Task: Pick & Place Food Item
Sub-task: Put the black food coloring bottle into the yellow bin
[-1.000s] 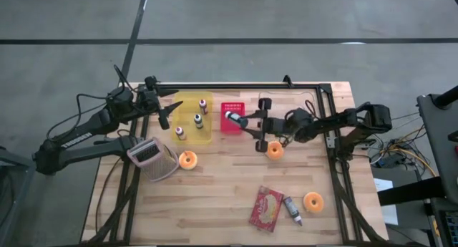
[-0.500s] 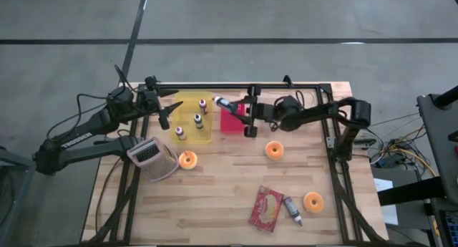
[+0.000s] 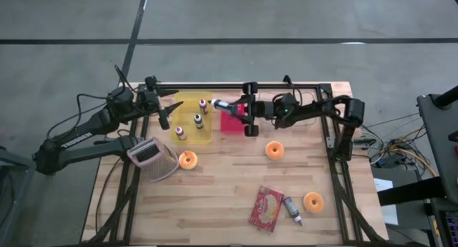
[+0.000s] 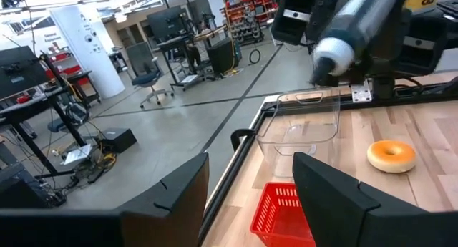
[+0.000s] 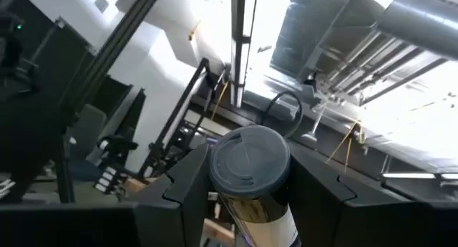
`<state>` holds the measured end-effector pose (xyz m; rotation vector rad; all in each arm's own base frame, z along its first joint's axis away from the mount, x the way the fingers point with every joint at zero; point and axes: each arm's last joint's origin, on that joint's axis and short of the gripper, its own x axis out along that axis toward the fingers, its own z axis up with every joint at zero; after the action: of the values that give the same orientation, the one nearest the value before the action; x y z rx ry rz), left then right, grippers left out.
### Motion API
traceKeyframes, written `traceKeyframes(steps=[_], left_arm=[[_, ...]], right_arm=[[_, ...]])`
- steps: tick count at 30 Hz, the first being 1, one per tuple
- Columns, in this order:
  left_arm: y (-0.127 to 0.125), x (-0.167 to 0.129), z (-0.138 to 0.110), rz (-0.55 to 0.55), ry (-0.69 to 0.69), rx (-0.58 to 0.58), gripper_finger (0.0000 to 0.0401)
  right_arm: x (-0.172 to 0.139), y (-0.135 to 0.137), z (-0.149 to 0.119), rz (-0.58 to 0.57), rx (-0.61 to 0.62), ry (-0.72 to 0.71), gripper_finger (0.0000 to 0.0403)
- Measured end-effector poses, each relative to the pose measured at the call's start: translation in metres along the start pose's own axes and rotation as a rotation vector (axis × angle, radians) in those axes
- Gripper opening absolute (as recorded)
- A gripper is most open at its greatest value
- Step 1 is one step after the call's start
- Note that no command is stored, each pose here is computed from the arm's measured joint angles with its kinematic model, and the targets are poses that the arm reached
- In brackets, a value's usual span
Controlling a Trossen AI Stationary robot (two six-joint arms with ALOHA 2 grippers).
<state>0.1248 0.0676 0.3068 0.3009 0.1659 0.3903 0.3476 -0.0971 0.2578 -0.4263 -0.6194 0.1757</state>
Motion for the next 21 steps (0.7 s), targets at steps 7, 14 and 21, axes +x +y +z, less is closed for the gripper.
traceKeyframes(steps=[7,14,21], left_arm=[[-0.001,0.004,-0.001,-0.043,-0.002,-0.152,0.0206],[-0.001,0.018,-0.001,-0.089,-0.023,-0.13,0.0206],[-0.004,0.043,-0.005,-0.232,-0.052,-0.131,0.0207]], right_arm=[[-0.001,0.0,-0.004,-0.003,0.01,0.011,0.0158],[-0.001,0.0,-0.003,-0.003,0.014,0.009,0.0157],[-0.001,0.0,-0.003,0.007,0.025,0.008,0.0154]])
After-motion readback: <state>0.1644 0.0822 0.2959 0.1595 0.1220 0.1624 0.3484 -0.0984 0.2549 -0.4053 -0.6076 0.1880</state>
